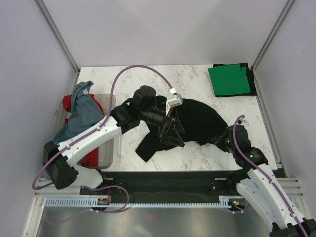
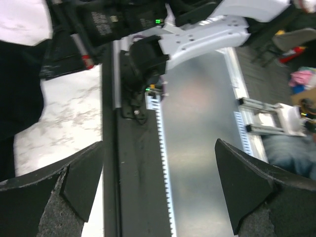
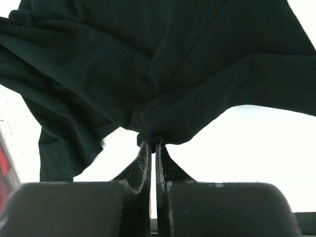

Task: Fold and stack the t-shirts

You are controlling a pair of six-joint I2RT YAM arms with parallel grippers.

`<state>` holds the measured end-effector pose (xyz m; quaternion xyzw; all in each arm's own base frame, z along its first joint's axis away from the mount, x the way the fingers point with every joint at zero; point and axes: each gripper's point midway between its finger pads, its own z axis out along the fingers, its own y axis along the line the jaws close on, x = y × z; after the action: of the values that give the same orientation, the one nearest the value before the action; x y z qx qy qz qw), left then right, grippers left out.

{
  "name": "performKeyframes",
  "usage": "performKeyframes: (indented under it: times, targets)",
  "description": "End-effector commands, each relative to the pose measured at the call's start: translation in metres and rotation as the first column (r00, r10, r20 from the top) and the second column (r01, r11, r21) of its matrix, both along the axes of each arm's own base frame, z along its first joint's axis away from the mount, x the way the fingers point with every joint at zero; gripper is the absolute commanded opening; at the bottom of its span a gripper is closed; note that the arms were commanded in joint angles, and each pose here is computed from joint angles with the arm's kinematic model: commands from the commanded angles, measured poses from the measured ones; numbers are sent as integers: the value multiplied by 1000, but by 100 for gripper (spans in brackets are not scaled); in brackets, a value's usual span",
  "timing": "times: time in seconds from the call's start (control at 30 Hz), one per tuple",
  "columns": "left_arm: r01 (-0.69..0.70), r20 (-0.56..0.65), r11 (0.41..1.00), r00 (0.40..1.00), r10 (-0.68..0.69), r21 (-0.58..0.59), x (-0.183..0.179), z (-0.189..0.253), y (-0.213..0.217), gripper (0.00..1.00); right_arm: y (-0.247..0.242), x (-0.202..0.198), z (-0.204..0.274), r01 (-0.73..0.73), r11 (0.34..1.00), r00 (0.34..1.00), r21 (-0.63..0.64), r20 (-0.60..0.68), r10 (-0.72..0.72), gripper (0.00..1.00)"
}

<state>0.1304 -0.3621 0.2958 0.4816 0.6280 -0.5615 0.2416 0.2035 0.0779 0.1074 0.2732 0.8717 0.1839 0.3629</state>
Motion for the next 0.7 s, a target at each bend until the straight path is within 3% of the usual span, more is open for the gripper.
performKeyframes:
  times: [0.0,0.07,0.2,0.3,0.33,0.4,0.43,0.47,0.5,0.57,0.67]
  targets:
    - [136,-137,986,979,-148,-92,-26,16,-11,100,0,7,2,3,1000,1000,-3,27,-3,0]
    - [135,-194,987,969,-150,-88,-25,15,-17,100,0,8,1,5,1000,1000,-5,23,-4,0]
    - [65,-158,996,985,-74,-63,-16,15,-14,100,0,9,5,5,1000,1000,0,30,-5,0]
    - [-237,51,970,971,234,51,30,14,6,100,1,11,15,-2,1000,999,-3,48,2,0]
    - [-475,168,874,874,456,100,74,6,22,100,2,12,21,-7,1000,998,-2,57,7,0]
    - [-654,302,745,742,598,130,108,6,55,100,3,13,24,-11,1000,998,2,59,11,0]
    - [-800,392,586,584,711,129,143,4,88,100,5,14,26,-22,1000,998,9,64,21,0]
    - [-861,415,491,497,762,130,160,1,112,100,6,14,27,-24,1000,998,12,66,23,0]
    - [-933,409,334,358,839,131,187,-1,162,100,7,14,27,-26,1000,998,13,62,25,0]
    - [-977,328,157,196,924,141,204,-3,213,100,8,14,28,-35,999,997,18,67,34,0]
    - [-965,385,-254,-209,899,68,218,21,323,100,10,15,28,-51,999,997,17,67,50,0]
